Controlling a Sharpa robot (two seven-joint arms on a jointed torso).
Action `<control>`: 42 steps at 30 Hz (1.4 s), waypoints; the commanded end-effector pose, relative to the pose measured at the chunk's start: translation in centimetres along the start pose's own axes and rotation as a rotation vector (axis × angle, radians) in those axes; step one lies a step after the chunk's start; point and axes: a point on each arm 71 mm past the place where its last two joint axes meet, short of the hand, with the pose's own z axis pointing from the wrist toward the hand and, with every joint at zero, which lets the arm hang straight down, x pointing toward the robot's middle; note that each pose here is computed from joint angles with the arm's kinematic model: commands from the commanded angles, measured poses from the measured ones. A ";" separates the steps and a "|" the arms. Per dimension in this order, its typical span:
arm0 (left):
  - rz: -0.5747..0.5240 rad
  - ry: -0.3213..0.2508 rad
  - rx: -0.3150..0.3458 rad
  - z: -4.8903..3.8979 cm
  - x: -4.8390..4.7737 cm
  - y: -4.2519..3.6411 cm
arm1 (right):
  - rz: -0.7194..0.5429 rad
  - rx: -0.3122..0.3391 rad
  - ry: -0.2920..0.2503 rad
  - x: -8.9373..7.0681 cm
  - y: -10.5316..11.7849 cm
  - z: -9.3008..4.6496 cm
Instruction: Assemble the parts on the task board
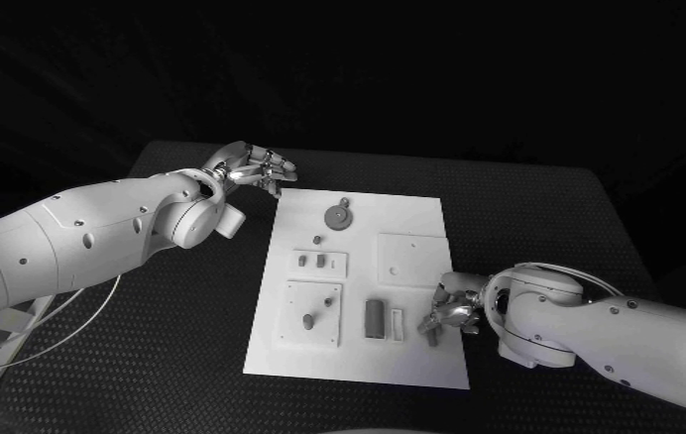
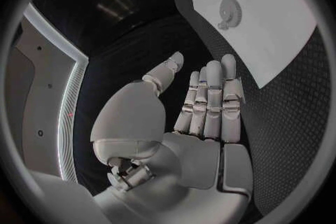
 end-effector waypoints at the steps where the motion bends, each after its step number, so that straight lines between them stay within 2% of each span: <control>1: -0.006 0.009 0.008 0.01 0.11 -0.13 | 0.128 0.036 0.091 1.9 -0.9 0.3; 6: -0.006 0.009 0.008 0.01 0.13 -0.15 | 0.200 0.032 0.071 1.7 -1.0 0.1; 15: -0.006 0.010 0.008 0.04 0.17 -0.15 | 0.279 -0.024 0.005 0.2 0.2 -0.4; 26: -0.007 0.013 0.009 0.09 0.24 -0.17 | 0.290 -0.064 0.014 0.4 1.7 -0.2; 42: -0.007 0.015 0.006 0.06 0.23 -0.15 | 0.299 -0.075 0.074 0.9 2.7 0.1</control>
